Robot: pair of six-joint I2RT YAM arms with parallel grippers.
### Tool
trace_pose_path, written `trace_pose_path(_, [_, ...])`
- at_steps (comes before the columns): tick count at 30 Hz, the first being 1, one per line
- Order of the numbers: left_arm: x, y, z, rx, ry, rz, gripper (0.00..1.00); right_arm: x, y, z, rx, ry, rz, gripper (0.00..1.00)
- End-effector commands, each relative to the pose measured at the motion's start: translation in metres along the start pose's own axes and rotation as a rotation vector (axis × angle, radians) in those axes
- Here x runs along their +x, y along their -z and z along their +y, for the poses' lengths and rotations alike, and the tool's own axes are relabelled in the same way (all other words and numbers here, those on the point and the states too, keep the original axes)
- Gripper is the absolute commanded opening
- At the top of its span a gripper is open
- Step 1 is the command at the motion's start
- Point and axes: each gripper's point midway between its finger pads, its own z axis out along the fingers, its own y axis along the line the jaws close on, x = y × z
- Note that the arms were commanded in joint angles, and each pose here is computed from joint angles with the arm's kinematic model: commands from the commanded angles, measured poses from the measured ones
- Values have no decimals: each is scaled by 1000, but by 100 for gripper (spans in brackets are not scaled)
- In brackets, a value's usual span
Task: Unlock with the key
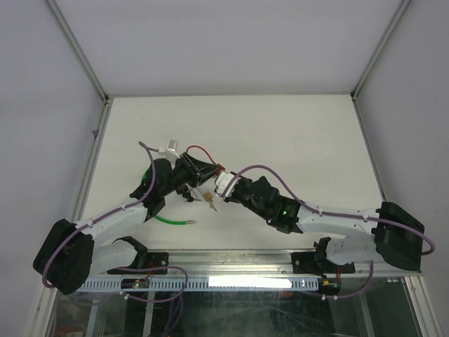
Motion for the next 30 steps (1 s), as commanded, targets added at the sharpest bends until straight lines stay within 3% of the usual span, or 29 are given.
trace_pose_path(1, [-3,3,-40,105,-53,-5,0,-27,-8,-25,123,76,-87,34])
trace_pose_path(17, [-1,4,-42,113,-48,3,0,4,-7,-17,97,119,29,24])
trace_pose_path(30, [4,6,-45,132,-33,35,0,3,-13,-20,137,110,0,2])
